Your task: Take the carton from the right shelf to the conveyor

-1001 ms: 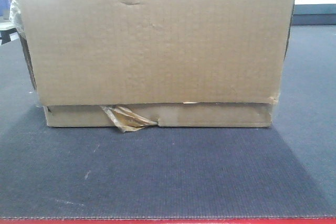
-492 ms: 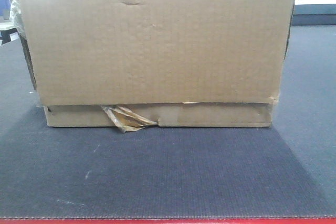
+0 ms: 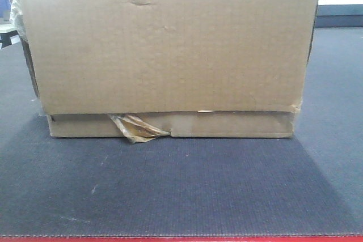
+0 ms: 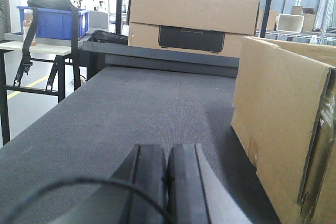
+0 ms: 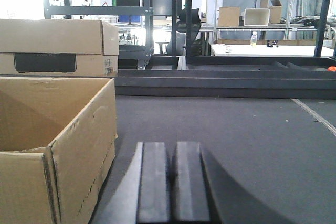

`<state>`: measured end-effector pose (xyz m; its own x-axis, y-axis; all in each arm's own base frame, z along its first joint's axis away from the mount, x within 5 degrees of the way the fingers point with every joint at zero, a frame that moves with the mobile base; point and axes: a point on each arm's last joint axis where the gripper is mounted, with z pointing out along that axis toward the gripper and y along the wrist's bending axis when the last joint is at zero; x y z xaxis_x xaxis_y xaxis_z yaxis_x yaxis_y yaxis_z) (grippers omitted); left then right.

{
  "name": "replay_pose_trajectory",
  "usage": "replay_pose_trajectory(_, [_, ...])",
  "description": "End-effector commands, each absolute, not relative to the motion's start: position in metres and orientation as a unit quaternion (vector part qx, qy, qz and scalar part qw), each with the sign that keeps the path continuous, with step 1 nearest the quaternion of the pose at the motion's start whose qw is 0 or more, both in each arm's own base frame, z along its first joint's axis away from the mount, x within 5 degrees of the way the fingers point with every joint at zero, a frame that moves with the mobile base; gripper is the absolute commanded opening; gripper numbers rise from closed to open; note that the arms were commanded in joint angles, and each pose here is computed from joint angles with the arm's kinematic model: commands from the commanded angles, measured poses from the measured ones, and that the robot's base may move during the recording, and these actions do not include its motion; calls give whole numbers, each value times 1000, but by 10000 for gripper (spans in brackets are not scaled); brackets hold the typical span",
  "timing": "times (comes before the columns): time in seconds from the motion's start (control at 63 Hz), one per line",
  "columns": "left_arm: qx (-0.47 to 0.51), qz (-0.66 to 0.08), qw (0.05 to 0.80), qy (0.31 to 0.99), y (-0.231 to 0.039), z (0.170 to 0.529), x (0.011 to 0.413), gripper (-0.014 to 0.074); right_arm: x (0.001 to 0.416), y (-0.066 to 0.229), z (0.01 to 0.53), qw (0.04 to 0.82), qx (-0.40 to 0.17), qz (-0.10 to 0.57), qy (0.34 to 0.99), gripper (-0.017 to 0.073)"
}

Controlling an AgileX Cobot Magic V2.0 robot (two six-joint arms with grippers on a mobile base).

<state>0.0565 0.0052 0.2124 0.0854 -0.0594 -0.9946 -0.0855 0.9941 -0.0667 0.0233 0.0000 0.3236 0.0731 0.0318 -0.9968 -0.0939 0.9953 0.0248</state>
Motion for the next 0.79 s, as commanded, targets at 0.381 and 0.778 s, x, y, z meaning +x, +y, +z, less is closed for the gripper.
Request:
replay_pose_trajectory(0.381, [-55, 9, 745, 665, 5, 215, 56, -9, 23, 0, 326, 742, -27, 37, 668, -75])
replay_pose_trajectory(0.778, [-55, 9, 745, 665, 5, 215, 56, -9, 31, 0, 308, 729, -17, 24, 684, -75])
